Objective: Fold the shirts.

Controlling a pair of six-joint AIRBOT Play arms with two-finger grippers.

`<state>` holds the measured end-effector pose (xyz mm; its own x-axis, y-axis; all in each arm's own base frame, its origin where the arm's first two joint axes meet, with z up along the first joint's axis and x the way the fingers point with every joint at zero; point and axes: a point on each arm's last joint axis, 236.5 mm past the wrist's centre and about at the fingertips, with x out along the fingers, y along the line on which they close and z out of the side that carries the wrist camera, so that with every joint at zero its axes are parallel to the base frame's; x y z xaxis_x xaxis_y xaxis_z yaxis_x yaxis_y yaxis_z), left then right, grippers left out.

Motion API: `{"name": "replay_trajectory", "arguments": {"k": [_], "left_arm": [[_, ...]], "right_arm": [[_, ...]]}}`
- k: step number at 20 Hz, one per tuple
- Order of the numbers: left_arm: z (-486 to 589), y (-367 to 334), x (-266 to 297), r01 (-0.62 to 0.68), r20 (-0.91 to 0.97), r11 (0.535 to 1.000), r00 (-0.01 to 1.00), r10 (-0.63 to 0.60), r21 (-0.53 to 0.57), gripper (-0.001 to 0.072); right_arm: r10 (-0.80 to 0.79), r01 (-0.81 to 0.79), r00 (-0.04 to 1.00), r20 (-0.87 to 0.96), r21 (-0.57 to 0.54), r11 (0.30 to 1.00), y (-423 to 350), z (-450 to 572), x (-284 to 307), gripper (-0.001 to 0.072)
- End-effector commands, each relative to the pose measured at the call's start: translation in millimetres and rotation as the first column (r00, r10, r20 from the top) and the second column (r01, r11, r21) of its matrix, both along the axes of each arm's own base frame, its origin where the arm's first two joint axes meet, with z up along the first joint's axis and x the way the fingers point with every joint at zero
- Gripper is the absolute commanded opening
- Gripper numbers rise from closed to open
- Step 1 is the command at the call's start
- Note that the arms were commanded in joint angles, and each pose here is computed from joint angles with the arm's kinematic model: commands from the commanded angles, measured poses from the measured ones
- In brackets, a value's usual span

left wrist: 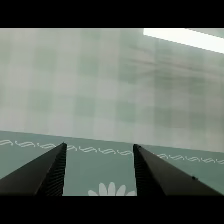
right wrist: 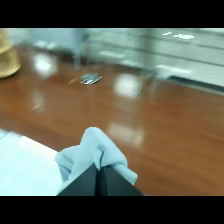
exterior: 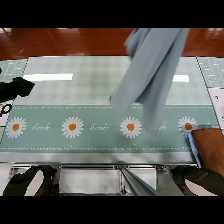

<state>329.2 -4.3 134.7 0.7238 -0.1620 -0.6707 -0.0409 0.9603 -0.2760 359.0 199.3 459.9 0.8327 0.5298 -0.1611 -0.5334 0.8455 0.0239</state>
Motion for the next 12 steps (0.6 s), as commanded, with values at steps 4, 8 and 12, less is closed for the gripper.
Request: {"name": "replay_trajectory", "arguments": {"k": [4, 8, 12], "left_arm": [[-13.0, -27.3, -12.2, 0.064, -0.063, 0.995, 0.996, -0.068, -0.071, 0.0506], [-41.4, -61.5, -24.0, 0.121, -0.121, 0.979, 0.982, -0.142, -0.166, 0.0506], [-47.0, -96.3, -30.6, 0.179, -0.118, 0.951, 0.970, -0.214, -0.252, 0.0506]], "right_arm": [[0.152, -0.154, 0.976, -0.156, -0.002, 0.988, 99.9, -59.7, -9.4, 0.0018], [0.208, -0.212, 0.949, -0.236, 0.006, 0.977, 147.5, -97.4, -2.3, 0.0018], [0.107, -0.134, 0.933, -0.343, -0.058, 0.989, 122.6, -140.3, 29.2, 0.0019]]}}
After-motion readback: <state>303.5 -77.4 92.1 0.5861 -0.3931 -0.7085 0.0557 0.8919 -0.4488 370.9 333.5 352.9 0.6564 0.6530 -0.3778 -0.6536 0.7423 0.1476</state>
